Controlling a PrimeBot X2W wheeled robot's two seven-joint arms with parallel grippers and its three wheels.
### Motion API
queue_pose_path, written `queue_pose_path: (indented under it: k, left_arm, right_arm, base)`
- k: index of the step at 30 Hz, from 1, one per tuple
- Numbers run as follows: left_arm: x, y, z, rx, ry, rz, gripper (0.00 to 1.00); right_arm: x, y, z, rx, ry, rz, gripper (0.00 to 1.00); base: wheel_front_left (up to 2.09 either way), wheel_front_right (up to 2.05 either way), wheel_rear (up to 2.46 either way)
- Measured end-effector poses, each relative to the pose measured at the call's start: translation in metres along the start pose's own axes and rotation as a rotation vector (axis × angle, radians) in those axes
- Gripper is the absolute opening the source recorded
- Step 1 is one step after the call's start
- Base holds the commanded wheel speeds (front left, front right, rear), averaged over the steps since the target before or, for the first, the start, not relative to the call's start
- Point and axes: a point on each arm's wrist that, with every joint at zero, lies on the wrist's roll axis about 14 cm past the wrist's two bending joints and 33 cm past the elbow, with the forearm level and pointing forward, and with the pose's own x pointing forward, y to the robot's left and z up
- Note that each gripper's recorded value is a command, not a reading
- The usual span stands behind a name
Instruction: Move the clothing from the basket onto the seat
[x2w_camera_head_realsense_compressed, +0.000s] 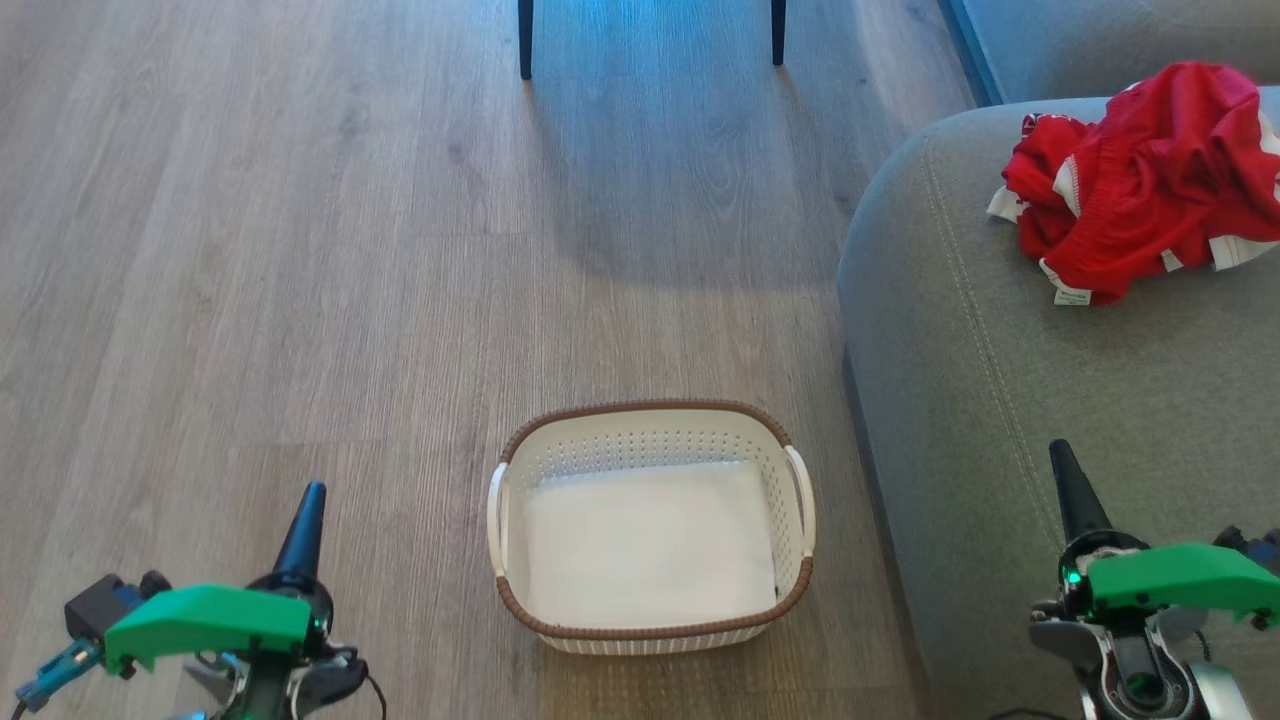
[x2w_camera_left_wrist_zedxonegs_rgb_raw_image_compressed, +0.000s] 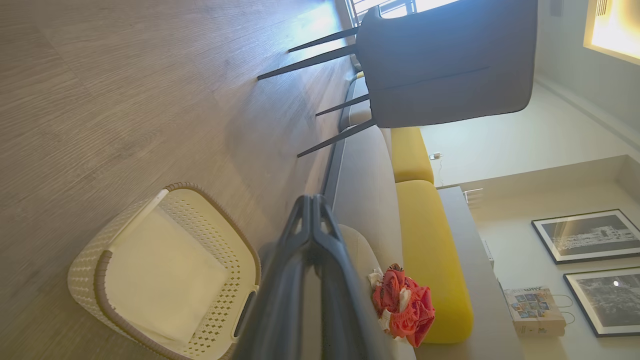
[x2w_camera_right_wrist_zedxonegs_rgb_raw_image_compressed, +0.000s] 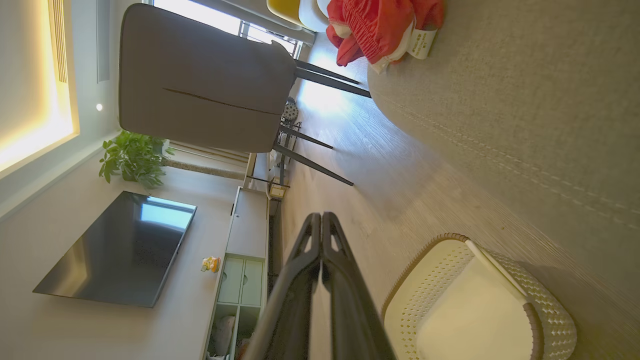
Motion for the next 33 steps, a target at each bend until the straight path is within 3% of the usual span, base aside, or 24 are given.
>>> queue_pose_path:
  k: [29, 33]
  left_arm:
    - [0.014, -0.034, 0.005, -0.321, 0.040, -0.118, 0.00]
    - [0.014, -0.034, 0.008, -0.328, 0.033, -0.119, 0.00]
  right_arm:
    - [0.008, 0.013, 0.005, 0.343, 0.012, 0.045, 0.00]
    - [0.010, 0.016, 0.004, 0.346, 0.015, 0.053, 0.00]
  base:
    - [0.00, 0.00, 0.00]
    - [0.00, 0.00, 0.00]
